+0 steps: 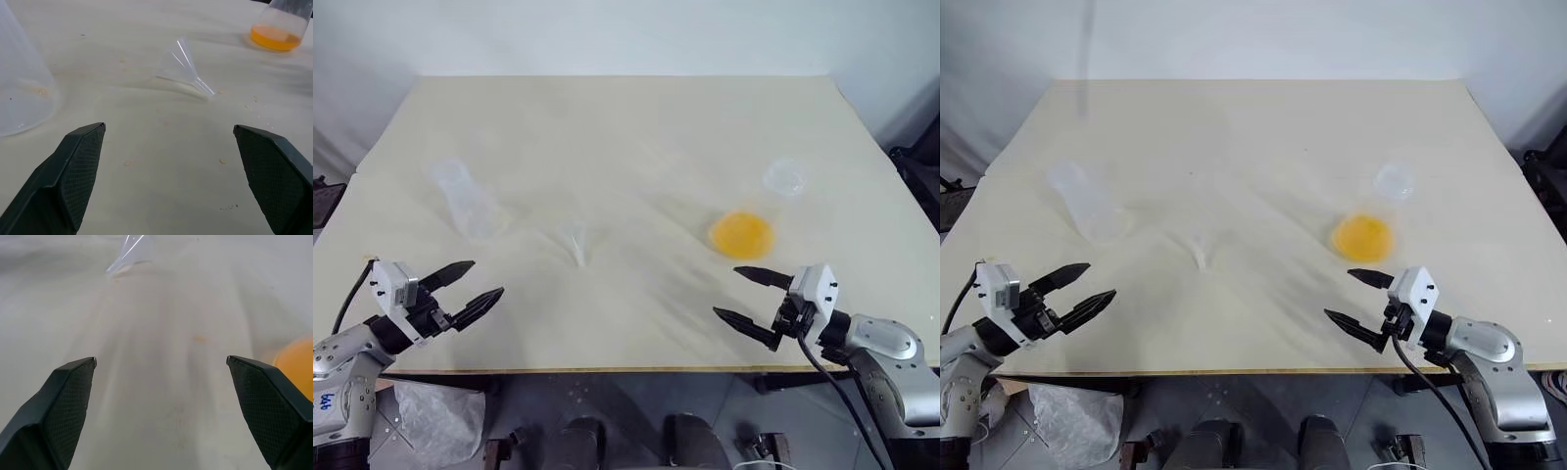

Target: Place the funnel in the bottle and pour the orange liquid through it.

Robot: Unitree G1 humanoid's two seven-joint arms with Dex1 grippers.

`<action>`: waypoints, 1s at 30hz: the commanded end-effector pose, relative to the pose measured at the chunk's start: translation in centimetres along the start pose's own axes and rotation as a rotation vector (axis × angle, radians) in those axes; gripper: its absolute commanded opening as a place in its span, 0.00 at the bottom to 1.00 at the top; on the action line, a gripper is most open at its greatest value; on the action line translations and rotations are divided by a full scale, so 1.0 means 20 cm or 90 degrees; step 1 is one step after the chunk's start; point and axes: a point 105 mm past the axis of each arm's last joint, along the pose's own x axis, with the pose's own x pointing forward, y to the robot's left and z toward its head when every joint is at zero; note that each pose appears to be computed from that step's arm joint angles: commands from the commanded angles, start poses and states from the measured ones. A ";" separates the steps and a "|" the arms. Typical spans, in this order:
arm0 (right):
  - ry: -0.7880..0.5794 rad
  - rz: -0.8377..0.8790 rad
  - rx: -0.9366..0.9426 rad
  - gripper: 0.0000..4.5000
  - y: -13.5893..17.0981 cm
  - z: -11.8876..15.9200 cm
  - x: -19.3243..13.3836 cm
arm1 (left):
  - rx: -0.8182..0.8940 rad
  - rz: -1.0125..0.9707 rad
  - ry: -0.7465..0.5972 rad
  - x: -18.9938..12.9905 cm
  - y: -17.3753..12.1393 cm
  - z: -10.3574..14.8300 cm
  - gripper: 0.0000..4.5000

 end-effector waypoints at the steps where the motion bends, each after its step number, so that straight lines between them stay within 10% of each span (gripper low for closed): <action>1: -0.026 -0.005 -0.025 1.00 -0.02 0.07 0.00 | 0.036 -0.001 -0.030 0.01 0.00 0.11 0.99; 20: -0.086 0.072 -0.068 1.00 -0.08 0.23 0.17 | 0.033 0.206 -0.006 -0.33 0.14 0.18 0.99; 30: -0.101 0.082 -0.069 1.00 -0.05 0.26 0.20 | 0.061 0.264 -0.067 -0.11 0.41 0.27 0.99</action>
